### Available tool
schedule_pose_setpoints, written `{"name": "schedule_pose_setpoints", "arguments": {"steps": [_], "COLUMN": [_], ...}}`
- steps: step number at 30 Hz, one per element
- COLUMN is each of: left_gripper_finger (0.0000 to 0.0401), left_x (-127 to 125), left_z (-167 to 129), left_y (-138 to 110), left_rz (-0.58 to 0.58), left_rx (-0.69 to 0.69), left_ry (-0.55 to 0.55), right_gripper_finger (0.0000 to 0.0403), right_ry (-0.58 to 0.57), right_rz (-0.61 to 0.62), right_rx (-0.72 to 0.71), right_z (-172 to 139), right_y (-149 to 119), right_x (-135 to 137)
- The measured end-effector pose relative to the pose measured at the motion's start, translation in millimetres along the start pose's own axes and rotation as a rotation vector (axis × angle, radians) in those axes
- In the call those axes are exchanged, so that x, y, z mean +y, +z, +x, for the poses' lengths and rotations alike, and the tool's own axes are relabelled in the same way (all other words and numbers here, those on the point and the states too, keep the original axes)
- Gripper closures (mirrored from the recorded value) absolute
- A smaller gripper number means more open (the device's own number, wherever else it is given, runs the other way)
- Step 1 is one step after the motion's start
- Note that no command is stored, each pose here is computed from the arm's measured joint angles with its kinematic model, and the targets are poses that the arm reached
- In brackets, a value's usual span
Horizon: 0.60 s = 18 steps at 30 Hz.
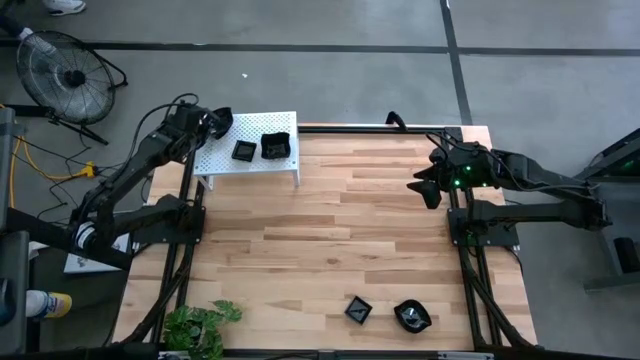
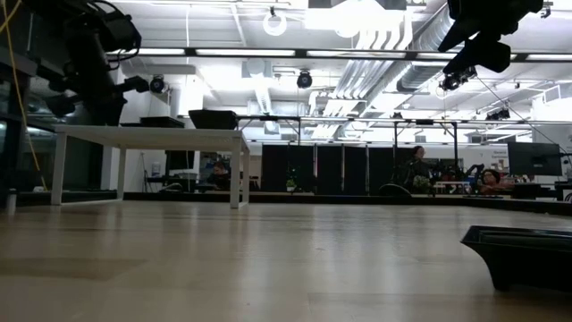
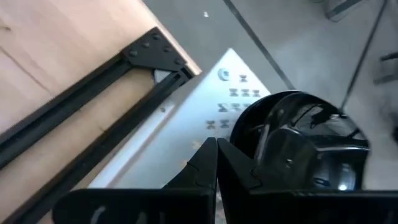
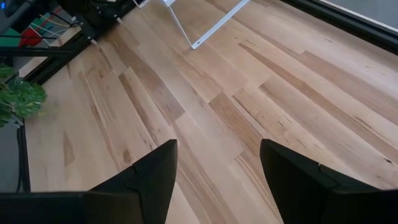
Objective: Pick & Place Mini shaped plates
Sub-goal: Stack the black leaf shaped plate on top of the black leaf shaped plate on the shelf
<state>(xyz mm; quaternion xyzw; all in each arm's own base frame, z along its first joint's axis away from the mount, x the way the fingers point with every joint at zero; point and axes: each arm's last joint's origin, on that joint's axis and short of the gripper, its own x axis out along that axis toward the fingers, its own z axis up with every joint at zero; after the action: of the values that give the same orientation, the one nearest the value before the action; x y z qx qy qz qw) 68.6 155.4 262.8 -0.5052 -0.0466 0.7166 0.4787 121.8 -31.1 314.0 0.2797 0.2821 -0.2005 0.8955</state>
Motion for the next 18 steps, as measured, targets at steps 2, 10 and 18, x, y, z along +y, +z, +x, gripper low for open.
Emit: {"name": "schedule_pose_setpoints", "arguments": {"steps": [2,10,18], "left_gripper_finger": [0.0400,0.0400,0.0400], "left_x": [-1.6,-0.3,-0.3], "left_z": [-1.5,-12.8,-18.5], "left_y": [0.9,4.1,7.4], "left_rz": [-0.006,-0.011,-0.012], "left_rx": [0.001,0.011,-0.035], "left_ry": [-0.027,-0.098,-0.128], "right_gripper_finger": [0.0178,0.0178,0.0178], "right_ry": [0.000,-0.008,-0.008], "right_rz": [0.000,-0.016,-0.030], "right_rx": [0.000,-0.005,-0.005], "right_z": [0.0,0.0,0.0], "right_y": [0.0,0.1,0.2], "right_x": [0.0,-0.2,-0.2]}}
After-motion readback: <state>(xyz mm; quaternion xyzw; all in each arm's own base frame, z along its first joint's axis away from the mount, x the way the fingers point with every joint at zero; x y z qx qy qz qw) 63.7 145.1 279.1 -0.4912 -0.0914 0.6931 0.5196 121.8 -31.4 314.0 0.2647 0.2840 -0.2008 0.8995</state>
